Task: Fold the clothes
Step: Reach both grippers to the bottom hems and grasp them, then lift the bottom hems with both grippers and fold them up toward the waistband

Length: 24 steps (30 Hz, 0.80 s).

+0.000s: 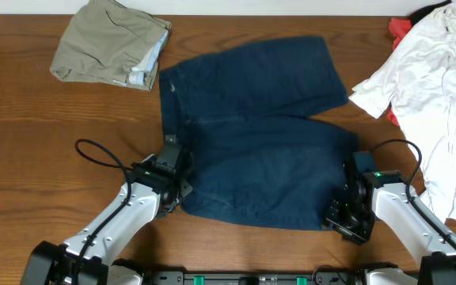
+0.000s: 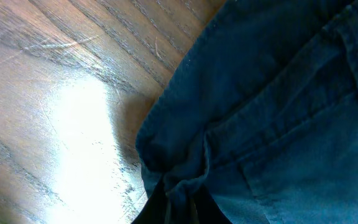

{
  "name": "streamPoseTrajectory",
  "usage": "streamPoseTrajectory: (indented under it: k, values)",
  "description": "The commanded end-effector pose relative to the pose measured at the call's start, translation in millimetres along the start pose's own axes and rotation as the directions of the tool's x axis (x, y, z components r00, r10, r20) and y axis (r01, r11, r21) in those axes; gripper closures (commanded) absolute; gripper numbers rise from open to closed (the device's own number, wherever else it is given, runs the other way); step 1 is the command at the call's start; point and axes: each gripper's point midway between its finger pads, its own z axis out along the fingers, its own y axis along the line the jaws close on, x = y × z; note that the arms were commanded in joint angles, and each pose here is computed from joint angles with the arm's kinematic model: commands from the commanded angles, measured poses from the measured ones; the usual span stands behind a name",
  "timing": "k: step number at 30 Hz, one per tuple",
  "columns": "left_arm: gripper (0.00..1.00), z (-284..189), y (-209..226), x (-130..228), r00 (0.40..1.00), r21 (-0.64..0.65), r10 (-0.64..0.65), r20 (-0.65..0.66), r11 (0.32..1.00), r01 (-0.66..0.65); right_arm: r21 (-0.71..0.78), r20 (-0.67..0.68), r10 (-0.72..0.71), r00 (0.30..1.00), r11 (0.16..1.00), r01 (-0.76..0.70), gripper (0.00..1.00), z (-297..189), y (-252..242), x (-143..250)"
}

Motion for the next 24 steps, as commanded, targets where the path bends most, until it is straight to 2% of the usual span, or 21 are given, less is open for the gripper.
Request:
streamPoseTrajectory:
  k: [1,8,11,15,16,20,24]
  values:
    - [0.94,5,10,3,1.0,-0.038,0.01,-0.003,0.999,-0.01,-0.018,0.049,0.021,0.999,1.0,-0.02,0.44,0,7,-11]
    - [0.93,5,10,2,1.0,-0.039,0.014,-0.001,0.999,-0.014,0.009,0.126,0.043,0.991,0.999,-0.044,0.47,-2,3,-26]
    - [0.94,5,10,2,1.0,-0.039,0.014,-0.001,0.999,-0.014,0.022,0.134,0.056,0.989,0.998,-0.059,0.6,-2,1,-27]
    - [0.94,5,10,3,1.0,-0.039,0.014,-0.001,0.999,-0.014,0.022,0.134,0.055,0.989,0.998,-0.059,0.94,-2,1,-27]
    - [0.94,5,10,2,1.0,-0.04,0.014,-0.001,0.999,-0.014,0.021,0.134,0.055,0.989,0.998,-0.058,0.99,-2,1,-27]
    - [0.93,-1,11,-2,1.0,-0.045,0.018,0.013,0.999,-0.017,0.016,0.161,0.058,0.985,0.998,-0.061,0.99,-7,2,-35]
    - [0.94,-32,-3,-16,0.996,0.002,0.077,0.047,0.997,-0.077,-0.004,0.265,0.031,0.964,0.999,-0.031,0.99,-37,8,-66]
